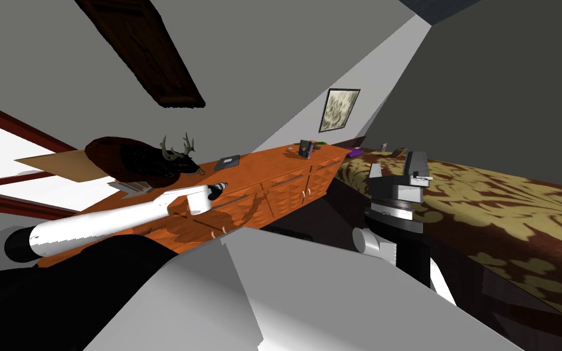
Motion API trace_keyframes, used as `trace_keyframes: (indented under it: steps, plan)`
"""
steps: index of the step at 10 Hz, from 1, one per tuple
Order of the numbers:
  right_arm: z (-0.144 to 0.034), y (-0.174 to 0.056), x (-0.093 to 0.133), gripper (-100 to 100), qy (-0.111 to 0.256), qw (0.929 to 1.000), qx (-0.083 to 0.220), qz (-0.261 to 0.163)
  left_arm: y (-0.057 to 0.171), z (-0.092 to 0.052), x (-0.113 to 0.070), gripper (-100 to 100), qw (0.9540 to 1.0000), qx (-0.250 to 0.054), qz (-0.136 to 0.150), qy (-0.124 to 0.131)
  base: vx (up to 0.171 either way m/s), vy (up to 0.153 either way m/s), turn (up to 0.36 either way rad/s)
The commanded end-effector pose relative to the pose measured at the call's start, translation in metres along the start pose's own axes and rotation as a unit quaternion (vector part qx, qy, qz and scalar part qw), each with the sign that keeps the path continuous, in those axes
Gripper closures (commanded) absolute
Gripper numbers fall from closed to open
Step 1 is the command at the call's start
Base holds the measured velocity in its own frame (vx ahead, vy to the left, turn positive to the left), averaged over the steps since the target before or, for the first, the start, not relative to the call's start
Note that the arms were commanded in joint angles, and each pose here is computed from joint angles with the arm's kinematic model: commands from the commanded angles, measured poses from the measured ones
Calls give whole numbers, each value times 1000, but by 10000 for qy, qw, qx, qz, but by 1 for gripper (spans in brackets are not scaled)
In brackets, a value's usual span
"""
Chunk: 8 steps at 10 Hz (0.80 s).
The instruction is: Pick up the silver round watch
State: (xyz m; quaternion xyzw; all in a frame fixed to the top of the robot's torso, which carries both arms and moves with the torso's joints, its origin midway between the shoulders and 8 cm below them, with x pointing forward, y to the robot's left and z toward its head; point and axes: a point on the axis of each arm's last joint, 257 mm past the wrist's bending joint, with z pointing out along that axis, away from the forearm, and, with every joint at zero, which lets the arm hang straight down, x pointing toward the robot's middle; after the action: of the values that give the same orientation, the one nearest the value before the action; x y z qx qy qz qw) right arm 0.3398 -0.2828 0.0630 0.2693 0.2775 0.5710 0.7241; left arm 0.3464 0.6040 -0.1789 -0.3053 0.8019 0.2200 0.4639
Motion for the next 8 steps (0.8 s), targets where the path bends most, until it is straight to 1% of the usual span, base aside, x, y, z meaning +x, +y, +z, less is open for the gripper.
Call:
trace_keyframes:
  steps: [1,2,3,4,5,8]
  plan:
    - [0,0,0,0,0,10000,0,0,-1,1,2,-100,10000,-26,18,22,-12,21,2]
    - [0,0,0,0,0,10000,0,0,-4,2,-6,-100,10000,-45,5,-54,-13,22,10]
    - [0,0,0,0,0,10000,0,0,-2,2,-1,-100,10000,-57,30,-15,-10,18,2]
    - [0,0,0,0,0,10000,0,0,-3,2,-3,-100,10000,-45,18,-24,-3,6,-1]
    - [0,0,0,0,0,10000,0,0,-3,2,-3,100,10000,-51,18,-22,0,0,0]
    - [0,0,0,0,0,10000,0,0,-4,2,-4,100,10000,-32,19,-35,0,-2,-1]
